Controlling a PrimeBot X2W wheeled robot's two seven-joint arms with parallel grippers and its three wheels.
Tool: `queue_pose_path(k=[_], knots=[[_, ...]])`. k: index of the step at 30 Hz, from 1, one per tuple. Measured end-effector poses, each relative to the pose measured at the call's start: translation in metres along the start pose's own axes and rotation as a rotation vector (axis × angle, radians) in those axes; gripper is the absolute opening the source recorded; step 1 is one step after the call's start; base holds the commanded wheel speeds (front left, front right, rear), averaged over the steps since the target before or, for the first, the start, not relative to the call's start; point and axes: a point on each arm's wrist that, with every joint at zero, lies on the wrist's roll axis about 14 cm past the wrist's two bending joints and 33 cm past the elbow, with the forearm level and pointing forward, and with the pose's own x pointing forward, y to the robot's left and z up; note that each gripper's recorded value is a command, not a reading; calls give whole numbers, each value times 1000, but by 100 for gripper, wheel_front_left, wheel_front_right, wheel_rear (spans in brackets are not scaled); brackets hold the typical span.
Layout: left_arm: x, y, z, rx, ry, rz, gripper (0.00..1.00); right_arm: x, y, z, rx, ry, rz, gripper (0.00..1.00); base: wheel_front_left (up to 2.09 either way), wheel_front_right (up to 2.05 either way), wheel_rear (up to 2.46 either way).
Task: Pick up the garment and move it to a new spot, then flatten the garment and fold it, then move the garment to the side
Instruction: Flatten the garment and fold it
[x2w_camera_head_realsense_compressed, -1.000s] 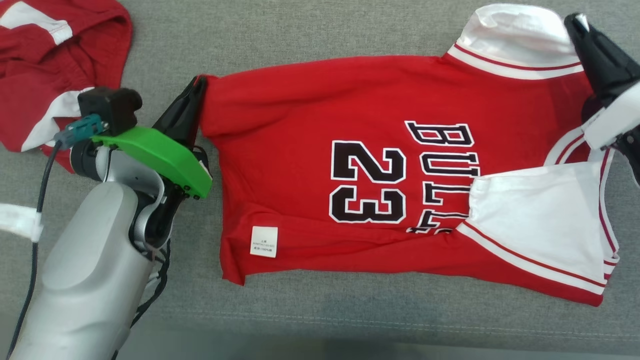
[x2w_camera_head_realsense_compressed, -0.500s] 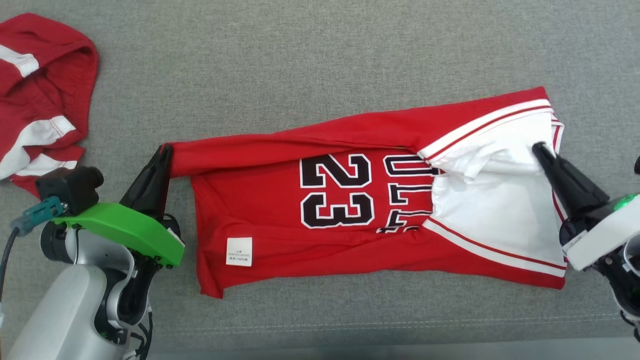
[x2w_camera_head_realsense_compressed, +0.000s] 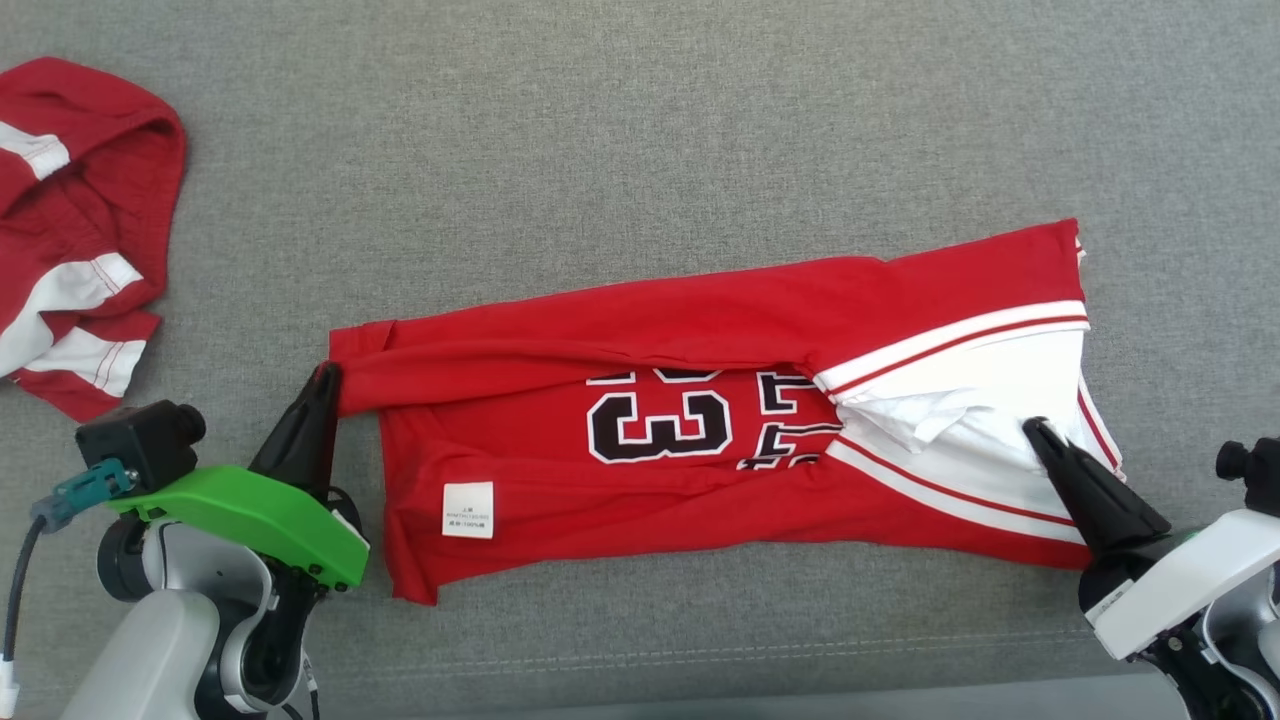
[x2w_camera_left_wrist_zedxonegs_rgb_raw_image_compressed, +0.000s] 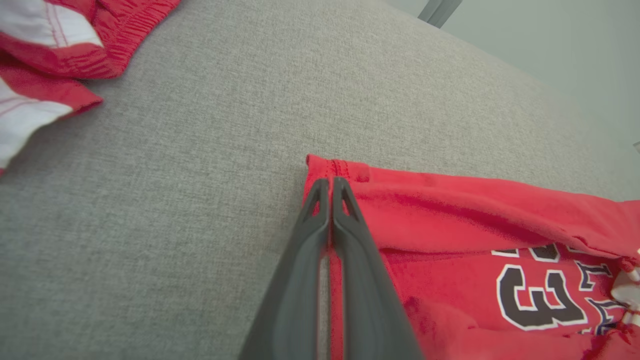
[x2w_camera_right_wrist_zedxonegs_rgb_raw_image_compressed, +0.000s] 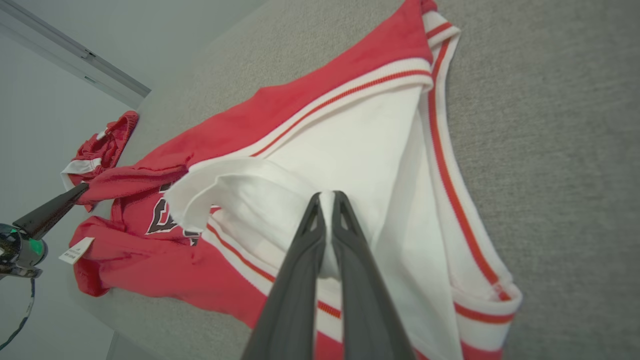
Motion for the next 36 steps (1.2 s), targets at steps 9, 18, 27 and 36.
queue_pose_path(k=[9, 18, 27, 36], knots=[[-4, -3, 2, -34, -46, 9, 100, -7, 12, 12, 51, -105, -8, 100, 0, 0, 0], [-12, -18, 50, 74, -291, 30, 100, -31, -7, 94, -87, -509, -149, 100, 0, 0, 0], [-26, -43, 71, 176, -422, -3, 100, -33, 11, 114, -277, -583, -179, 100, 0, 0, 0], [-57, -38, 65, 223, -471, 52, 100, -30, 31, 89, -397, -515, -161, 100, 0, 0, 0]])
